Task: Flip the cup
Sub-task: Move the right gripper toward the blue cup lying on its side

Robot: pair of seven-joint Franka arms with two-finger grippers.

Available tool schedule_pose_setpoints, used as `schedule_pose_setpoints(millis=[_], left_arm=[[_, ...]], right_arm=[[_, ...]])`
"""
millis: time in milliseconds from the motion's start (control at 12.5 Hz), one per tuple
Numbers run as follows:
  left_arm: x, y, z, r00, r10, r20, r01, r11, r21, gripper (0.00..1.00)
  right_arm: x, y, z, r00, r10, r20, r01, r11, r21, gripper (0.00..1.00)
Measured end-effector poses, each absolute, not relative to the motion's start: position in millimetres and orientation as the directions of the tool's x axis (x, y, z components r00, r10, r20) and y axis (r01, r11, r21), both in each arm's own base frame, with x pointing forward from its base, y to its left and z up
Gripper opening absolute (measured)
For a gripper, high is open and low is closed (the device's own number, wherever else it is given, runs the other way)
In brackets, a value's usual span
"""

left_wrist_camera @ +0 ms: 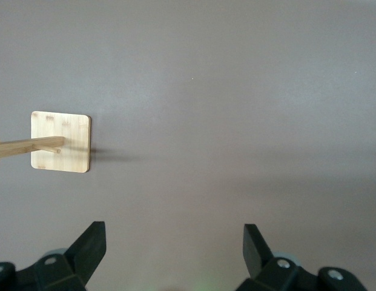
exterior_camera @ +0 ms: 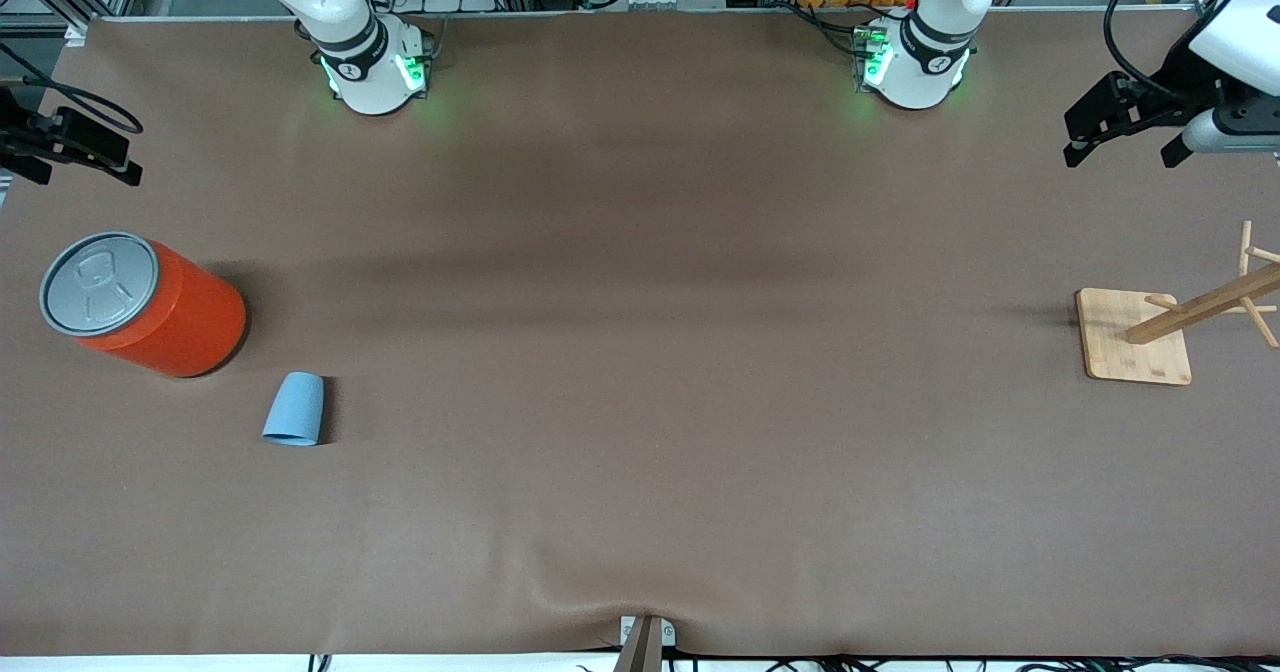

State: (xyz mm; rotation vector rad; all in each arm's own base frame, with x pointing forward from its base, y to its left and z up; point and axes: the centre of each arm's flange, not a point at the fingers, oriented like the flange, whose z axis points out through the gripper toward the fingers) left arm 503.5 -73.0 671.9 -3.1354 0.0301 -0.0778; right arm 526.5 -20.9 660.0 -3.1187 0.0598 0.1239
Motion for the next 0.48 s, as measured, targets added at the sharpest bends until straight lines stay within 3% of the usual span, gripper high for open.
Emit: schedule_pose_setpoints(millis=[479], left_arm=[[503.6, -72.4, 679.2, 0.998, -0.018, 0.065, -0.018, -1.000, -0.004, 1.00]], right_arm=[[528.4, -18.7, 658.1, 0.996, -0.033, -0.079, -0.035, -0.999, -0.018, 1.00]])
